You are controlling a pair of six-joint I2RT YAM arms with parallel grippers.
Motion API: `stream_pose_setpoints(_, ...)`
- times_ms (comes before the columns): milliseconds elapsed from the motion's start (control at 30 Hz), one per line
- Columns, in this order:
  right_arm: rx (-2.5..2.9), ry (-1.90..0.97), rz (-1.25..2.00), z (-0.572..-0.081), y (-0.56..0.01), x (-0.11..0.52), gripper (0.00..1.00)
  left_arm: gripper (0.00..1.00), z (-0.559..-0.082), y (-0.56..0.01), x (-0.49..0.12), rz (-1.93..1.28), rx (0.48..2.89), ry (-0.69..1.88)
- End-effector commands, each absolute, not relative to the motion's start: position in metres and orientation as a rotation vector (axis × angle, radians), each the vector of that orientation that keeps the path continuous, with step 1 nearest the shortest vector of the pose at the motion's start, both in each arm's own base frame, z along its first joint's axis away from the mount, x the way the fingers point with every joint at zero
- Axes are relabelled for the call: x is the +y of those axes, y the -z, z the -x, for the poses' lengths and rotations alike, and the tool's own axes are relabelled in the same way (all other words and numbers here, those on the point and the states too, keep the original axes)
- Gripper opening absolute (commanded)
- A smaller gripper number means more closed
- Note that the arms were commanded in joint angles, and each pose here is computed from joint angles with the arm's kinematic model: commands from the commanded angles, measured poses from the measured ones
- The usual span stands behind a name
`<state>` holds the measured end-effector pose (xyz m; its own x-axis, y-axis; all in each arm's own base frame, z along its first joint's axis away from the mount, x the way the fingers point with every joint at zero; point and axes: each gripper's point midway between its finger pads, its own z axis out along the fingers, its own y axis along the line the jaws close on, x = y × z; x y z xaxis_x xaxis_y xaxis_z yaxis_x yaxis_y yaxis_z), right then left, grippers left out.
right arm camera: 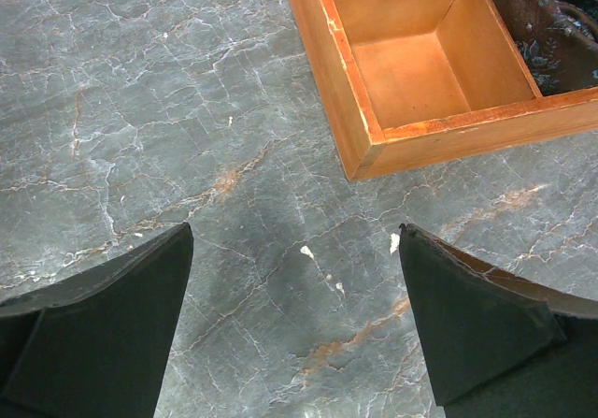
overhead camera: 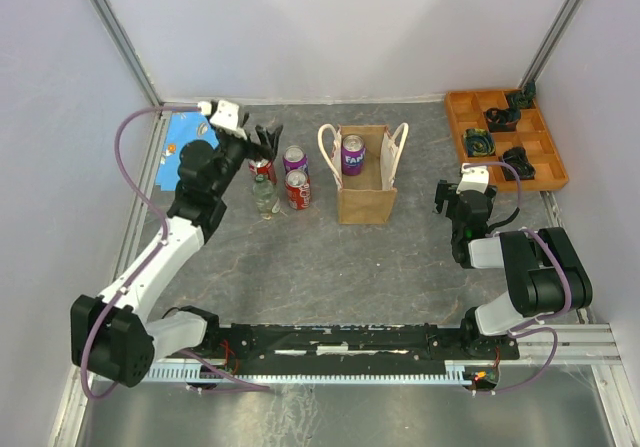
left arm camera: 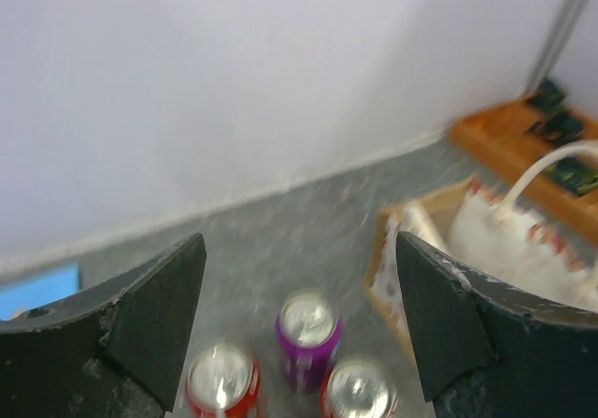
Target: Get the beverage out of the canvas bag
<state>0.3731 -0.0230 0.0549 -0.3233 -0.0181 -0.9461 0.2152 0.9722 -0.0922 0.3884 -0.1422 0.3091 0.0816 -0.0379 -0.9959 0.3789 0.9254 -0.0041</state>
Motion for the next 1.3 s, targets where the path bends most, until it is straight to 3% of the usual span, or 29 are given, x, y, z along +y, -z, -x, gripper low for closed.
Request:
stream_pose_setpoints(0, 1.828, 0.227, -0.164, -0.382, -0.072, -0.024, 0.99, 0.88, -0.382, -0.393, -0.183, -0.494, 1.271, 0.457)
stream_pose_setpoints(167, 1.828, 0.228, -0.164, -0.382, -0.072, -0.024, 0.99, 0.86, -0.382, -0.418, -0.252, -0.747, 1.190, 0.688)
stream_pose_setpoints(400, 1.826, 0.226, -0.164, -0.382, -0.073, -0.024, 0.99, 0.84, -0.400, -0.370, -0.348, -1.010, 1.311, 0.806)
stream_pose_setpoints(600, 1.826, 0.227, -0.165, -0.382, -0.073, -0.024, 0.99, 0.81, -0.422, -0.325, -0.395, -1.086, 1.480, 0.740)
stream_pose_setpoints(933, 1.827, 0.226, -0.165, -0.382, -0.072, -0.024, 0.99, 0.81, -0.462, -0.249, -0.388, -0.952, 1.863, 0.560)
stream_pose_setpoints(1267, 1.827, 0.227, -0.164, -0.382, -0.072, -0.024, 0.99, 0.82, -0.487, -0.212, -0.375, -0.890, 2.004, 0.395)
